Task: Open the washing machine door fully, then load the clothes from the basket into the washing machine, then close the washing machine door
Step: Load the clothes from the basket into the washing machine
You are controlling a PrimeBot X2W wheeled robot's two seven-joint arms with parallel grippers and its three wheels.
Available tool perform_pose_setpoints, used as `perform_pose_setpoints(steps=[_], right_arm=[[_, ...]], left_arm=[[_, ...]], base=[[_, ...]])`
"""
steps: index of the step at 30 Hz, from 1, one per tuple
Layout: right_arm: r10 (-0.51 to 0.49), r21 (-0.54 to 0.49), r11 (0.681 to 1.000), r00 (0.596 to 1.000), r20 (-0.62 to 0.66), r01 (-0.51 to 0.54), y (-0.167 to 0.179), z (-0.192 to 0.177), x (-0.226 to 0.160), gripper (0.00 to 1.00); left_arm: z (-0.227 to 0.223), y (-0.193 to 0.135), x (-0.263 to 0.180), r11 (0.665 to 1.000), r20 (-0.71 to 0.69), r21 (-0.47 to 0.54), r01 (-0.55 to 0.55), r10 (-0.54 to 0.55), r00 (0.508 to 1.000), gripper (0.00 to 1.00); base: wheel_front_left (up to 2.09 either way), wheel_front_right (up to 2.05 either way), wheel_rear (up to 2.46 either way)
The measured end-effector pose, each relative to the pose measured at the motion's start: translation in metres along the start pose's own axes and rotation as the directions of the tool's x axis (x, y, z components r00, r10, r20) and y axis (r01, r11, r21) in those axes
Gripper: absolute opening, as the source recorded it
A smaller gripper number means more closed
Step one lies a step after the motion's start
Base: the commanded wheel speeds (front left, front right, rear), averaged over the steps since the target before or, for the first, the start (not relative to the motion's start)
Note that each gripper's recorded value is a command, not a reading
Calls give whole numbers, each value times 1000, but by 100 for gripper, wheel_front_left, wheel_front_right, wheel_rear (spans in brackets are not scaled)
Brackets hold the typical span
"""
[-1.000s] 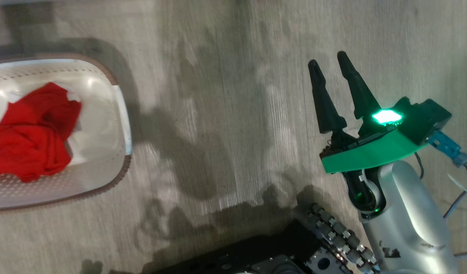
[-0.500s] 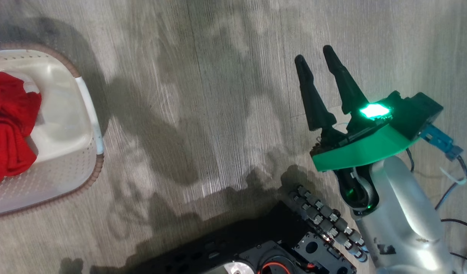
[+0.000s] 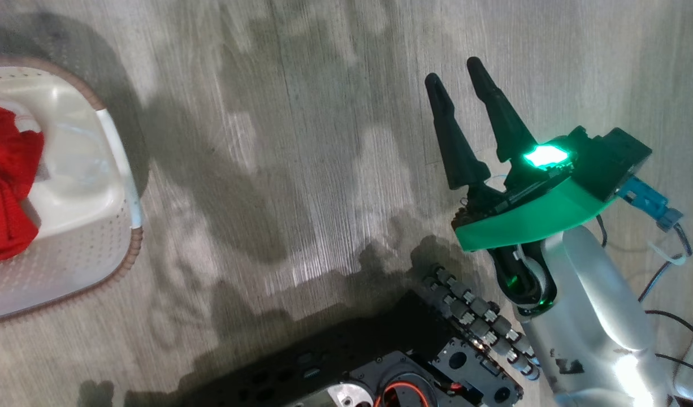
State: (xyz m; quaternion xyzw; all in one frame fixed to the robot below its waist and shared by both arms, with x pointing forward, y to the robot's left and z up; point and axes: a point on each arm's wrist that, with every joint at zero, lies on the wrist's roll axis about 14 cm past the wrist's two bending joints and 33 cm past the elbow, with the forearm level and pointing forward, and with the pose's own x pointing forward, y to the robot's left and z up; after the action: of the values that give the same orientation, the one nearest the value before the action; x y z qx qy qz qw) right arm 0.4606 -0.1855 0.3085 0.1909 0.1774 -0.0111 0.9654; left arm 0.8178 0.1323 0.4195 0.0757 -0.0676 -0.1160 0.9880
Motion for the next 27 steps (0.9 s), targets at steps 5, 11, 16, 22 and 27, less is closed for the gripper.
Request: perform_pose_setpoints(steps=[5, 11, 16, 22, 27], right_arm=[[-10, 2, 1000, 1000, -2, 10, -4, 0, 0, 100], [-2, -1, 1000, 1000, 9, 2, -2, 3, 4, 100], [8, 1, 1000, 1000, 20, -8, 2, 7, 5, 100], [27, -12, 1000, 999, 44, -26, 8, 17, 5, 100], [41, -37, 999, 996, 85, -38, 14, 33, 5, 100]], left_arm=[[-11, -3, 2, 1000, -25, 3, 6, -6, 1000, 0], [-5, 0, 6, 1000, -17, 4, -1, 1, 1000, 100], [7, 2, 5, 1000, -9, 8, -3, 3, 1000, 100], [19, -1, -3, 1000, -5, -10, 7, -7, 1000, 100], [21, -13, -22, 998, -30, -58, 26, -28, 999, 100]], base=[[0, 0, 0], [0, 0, 0], [0, 0, 0], [0, 0, 0], [0, 0, 0]])
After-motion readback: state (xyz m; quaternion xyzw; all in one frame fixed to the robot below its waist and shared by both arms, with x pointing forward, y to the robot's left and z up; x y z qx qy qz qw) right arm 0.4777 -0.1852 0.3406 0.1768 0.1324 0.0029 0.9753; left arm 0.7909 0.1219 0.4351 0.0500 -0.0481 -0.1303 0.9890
